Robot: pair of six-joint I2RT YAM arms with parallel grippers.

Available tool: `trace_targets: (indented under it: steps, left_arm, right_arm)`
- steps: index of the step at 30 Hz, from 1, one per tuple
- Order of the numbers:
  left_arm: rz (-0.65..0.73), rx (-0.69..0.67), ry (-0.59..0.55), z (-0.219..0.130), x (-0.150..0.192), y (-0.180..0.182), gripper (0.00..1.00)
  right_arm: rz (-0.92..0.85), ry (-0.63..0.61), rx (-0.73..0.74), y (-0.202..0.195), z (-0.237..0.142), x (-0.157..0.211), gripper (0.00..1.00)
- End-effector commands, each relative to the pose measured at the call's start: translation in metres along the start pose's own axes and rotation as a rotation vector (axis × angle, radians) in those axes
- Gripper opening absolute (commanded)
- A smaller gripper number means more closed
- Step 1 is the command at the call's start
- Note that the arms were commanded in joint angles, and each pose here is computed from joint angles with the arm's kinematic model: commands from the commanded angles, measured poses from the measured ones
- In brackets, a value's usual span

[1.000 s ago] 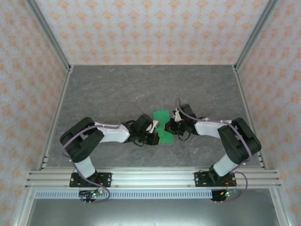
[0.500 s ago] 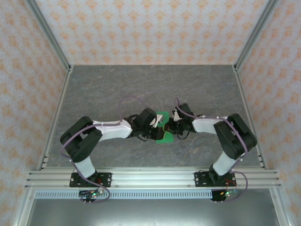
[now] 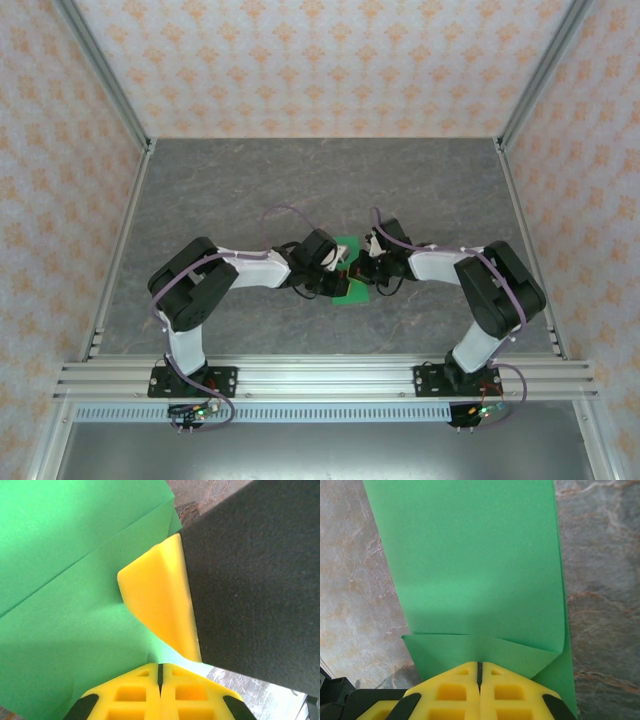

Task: Fold a paper plane with a square sheet of paper (fold left side to right side)
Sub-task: Fold the triangle a second time at the center of the table.

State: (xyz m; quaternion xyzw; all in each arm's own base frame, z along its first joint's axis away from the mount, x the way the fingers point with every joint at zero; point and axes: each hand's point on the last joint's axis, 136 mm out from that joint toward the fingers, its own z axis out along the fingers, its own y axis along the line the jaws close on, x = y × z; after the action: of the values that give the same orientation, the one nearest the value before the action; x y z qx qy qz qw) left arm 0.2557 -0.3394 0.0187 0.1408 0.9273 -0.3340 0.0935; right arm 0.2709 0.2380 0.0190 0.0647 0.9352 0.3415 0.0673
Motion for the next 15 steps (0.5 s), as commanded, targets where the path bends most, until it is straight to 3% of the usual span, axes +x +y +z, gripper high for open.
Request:
trace_targets:
  steps: [1,15]
  left_arm:
    - [0.003,-0.017,0.013,-0.003,0.005,0.008,0.05]
    - [-0.043,0.011,0.054,-0.016,0.053,0.022,0.04]
  right_arm:
    - [0.020,0.033,0.098,-0.023,0.004,0.010,0.00]
    - [0.019,0.032,0.118,-0.026,0.003,0.010,0.00]
